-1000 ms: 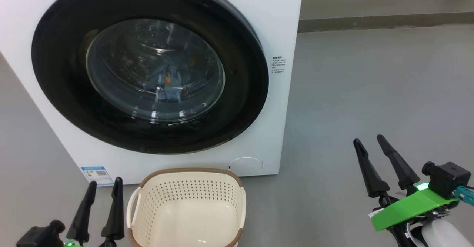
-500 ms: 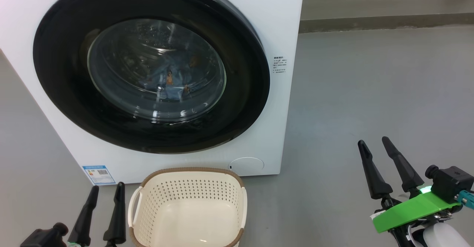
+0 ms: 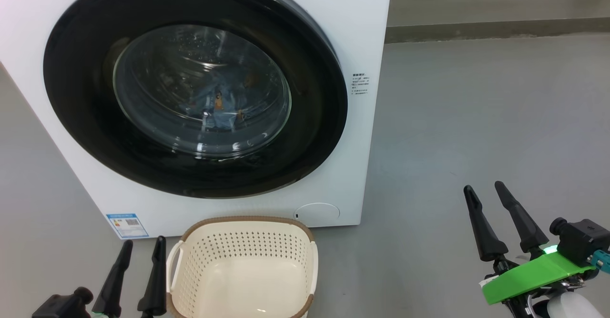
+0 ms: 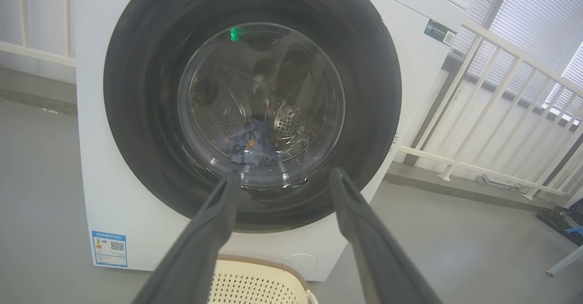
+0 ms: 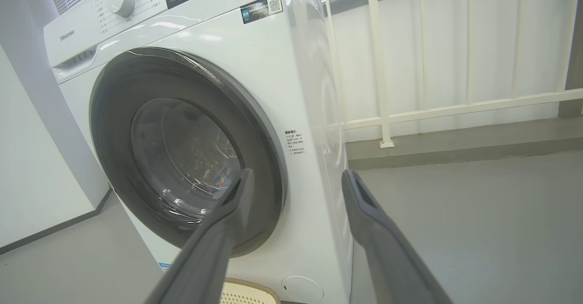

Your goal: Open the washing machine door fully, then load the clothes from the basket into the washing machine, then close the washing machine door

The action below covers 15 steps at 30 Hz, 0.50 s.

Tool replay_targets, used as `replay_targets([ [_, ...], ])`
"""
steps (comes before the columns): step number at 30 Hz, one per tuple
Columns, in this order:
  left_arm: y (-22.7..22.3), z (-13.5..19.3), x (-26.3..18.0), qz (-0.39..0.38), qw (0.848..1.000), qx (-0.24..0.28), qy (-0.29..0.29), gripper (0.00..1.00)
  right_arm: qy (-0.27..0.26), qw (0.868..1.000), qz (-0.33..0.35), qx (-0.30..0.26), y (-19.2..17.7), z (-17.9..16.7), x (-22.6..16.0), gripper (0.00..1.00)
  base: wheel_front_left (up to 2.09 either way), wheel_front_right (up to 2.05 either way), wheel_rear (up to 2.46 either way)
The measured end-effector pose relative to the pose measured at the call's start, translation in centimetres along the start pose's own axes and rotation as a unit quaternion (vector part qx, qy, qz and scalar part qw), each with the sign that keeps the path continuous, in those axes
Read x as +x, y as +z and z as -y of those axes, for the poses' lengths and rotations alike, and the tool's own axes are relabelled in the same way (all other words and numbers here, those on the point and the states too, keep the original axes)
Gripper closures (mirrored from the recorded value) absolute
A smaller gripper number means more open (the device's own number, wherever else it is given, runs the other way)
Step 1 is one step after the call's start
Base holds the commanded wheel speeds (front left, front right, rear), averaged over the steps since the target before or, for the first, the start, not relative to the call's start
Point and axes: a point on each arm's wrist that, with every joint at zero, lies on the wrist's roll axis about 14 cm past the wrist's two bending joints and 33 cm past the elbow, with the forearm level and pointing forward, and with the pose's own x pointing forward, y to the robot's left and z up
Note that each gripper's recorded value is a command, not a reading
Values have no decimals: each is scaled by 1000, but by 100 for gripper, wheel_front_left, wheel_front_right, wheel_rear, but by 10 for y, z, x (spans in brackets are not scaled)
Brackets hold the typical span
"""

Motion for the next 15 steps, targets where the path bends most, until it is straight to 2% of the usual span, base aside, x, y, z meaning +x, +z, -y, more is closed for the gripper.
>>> replay_targets([
  [12, -3, 4, 2, -5, 1000, -1, -6, 0, -10, 1000, 3, -3, 2, 7, -3, 0, 0, 0, 0],
  [13, -5, 3, 1, -7, 1000, -3, -5, 100, -10, 1000, 2, -4, 2, 7, -3, 100, 0, 0, 0],
  [15, -14, 2, -2, -19, 1000, -9, 2, 100, -14, 1000, -10, 2, -7, 7, -5, 100, 0, 0, 0],
])
